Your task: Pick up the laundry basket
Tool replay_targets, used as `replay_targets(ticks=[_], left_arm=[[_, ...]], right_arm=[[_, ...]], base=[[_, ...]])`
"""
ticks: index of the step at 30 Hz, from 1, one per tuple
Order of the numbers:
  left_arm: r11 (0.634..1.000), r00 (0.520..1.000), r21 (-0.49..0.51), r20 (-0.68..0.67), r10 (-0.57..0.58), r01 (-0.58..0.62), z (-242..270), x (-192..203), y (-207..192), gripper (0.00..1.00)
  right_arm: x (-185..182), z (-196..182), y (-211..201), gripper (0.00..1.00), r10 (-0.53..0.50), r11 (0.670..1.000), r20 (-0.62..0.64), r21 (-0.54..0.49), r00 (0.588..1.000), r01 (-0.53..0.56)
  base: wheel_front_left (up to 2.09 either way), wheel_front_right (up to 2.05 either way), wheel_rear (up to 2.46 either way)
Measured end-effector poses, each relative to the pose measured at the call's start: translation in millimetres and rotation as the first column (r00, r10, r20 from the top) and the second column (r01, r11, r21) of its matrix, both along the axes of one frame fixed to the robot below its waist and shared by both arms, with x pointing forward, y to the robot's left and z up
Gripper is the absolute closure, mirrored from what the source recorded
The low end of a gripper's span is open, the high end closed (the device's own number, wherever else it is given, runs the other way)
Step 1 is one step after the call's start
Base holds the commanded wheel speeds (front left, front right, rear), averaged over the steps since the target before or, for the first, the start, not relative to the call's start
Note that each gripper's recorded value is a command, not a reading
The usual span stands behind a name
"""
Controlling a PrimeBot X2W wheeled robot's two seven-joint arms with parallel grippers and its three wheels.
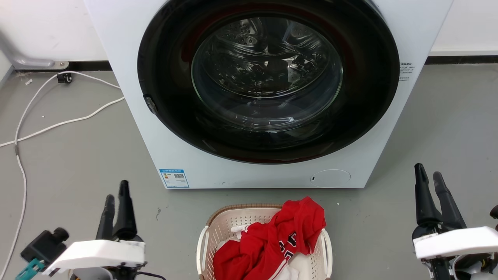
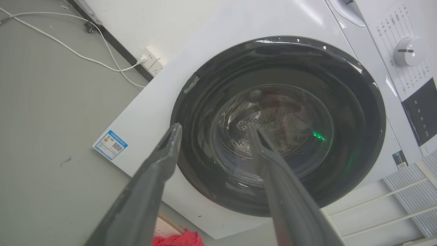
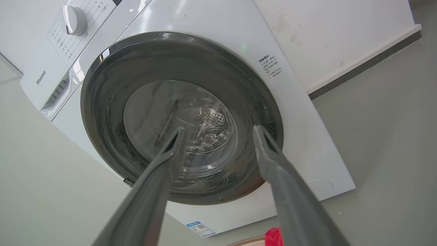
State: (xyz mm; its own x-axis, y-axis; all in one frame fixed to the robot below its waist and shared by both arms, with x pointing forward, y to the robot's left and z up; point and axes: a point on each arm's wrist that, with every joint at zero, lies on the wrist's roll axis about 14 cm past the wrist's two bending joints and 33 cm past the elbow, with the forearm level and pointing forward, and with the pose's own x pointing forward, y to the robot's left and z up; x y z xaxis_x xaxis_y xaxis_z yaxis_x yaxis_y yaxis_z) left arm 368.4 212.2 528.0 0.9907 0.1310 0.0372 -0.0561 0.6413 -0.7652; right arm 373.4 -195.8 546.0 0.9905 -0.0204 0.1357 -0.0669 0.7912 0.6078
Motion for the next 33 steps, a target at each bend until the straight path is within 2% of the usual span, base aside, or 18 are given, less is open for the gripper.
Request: replay_targets(ticks=[7,12,21,33], left_arm=[[0.982,0.997,0.175,0.031,-0.072,0.065,11.7,-1.1,-27.2,0.00],[0.951,0.991,0.288,0.037,-0.126,0.110,13.9,-2.8,-45.4,0.00],[0.861,0.981,0.479,-0.001,-0.195,0.171,8.2,-7.7,-70.1,0.00],[0.760,0.977,0.624,-0.028,-0.213,0.184,2.1,-13.2,-85.8,0.00]], right_arm=[[-5.4,-1.7,4.3,0.00,0.000,0.992,0.000,-0.124,1.000,0.000],[-9.3,-6.7,4.4,0.00,-0.008,0.981,-0.010,-0.193,1.000,0.006],[-14.2,-21.1,2.1,0.00,-0.025,0.954,-0.044,-0.300,0.999,0.011],[-17.1,-27.4,5.1,0.00,-0.025,0.905,-0.050,-0.426,0.998,0.001]], base=[[0.00,0.00,0.00],[0.00,0.00,0.00],[0.00,0.00,0.00],[0.00,0.00,0.00]])
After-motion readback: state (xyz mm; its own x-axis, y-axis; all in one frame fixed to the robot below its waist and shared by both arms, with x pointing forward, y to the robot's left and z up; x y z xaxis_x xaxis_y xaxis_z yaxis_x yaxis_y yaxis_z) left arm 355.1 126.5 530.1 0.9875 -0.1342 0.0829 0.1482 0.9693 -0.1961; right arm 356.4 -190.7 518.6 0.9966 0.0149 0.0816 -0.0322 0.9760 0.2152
